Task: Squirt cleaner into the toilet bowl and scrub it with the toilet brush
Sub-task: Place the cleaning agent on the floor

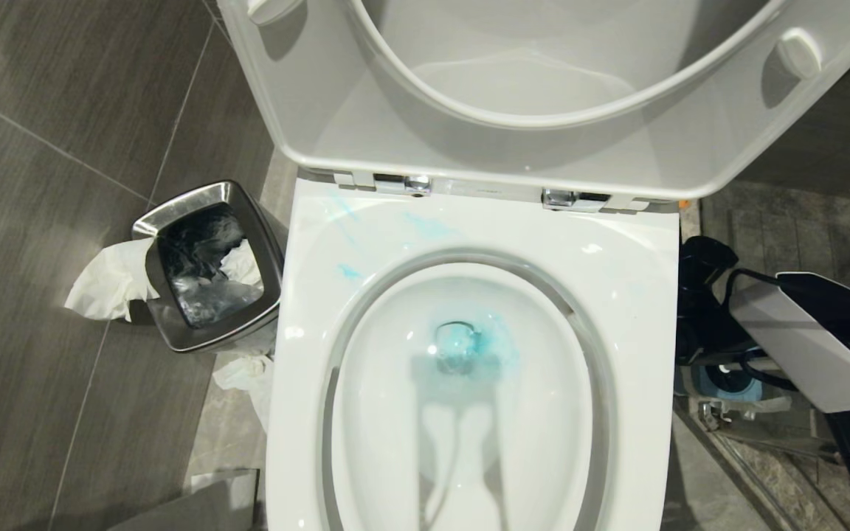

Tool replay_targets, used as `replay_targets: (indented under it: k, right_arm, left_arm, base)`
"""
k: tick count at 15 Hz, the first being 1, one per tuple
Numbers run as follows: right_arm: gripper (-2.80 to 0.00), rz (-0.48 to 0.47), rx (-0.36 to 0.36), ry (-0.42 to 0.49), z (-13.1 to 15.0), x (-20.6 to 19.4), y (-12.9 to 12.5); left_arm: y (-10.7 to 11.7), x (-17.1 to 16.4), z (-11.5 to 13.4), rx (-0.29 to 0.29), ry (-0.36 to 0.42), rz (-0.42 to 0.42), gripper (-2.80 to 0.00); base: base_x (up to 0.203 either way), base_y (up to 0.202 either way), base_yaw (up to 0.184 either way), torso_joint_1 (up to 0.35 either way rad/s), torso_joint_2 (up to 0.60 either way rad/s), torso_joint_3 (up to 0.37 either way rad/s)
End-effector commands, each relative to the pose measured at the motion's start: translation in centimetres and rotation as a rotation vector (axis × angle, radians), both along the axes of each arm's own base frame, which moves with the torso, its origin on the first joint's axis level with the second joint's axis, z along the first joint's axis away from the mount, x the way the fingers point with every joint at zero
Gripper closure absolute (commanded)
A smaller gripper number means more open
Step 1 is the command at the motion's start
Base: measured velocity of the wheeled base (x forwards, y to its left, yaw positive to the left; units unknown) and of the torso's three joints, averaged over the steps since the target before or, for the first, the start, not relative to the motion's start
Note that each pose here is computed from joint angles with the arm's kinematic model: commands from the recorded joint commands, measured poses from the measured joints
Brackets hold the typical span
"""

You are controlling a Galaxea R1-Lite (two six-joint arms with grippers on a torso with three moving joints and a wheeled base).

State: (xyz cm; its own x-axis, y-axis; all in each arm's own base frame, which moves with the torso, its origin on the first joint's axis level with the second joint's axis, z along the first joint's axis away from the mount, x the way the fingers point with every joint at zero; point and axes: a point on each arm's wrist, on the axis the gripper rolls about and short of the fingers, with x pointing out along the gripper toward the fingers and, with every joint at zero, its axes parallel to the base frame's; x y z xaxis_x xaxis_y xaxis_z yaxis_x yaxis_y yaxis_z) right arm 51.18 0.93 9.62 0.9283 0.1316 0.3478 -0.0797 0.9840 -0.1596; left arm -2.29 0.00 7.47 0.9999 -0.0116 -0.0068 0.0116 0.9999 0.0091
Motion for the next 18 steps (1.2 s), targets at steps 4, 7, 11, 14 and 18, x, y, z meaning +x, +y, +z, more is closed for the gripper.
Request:
replay_targets:
  k: [4,7,11,14,18]
  right_arm:
    - [-2.8,0.003,-0.002,0.035,0.3,-1.3,0.1]
    - [-2.8,0.006,-0.005,0.097,-0.2,-3.2,0.1]
    - [-2.8,0.004,-0.007,0.118,0.7,-5.9,0.0]
    - [-2.8,-0.002,-0.006,0.147,0.9,-8.0,0.0]
    - [-2.8,-0.008,-0.004,0.183,3.3,-13.4,-0.2]
  left_arm:
    - [0.0,0.0,0.0,0.0,0.002,-0.001,0.0]
    - [0.0,0.0,0.0,0.0,0.002,-0.001,0.0]
    - [0.0,0.0,0.0,-0.003,0.002,-0.001,0.0]
    - [0.0,0.0,0.0,-0.005,0.002,-0.002,0.0]
    - [0.0,0.0,0.0,-0.005,0.002,-0.002,0.0]
  base:
    - [0.0,0.0,0.0,0.0,0.0,0.0]
    - [0.0,0.0,0.0,0.0,0.0,0.0]
    - [0.0,0.0,0.0,0.0,0.0,0.0]
    - [0.0,0.0,0.0,0.0,0.0,0.0]
    - [0.0,0.0,0.0,0.0,0.0,0.0]
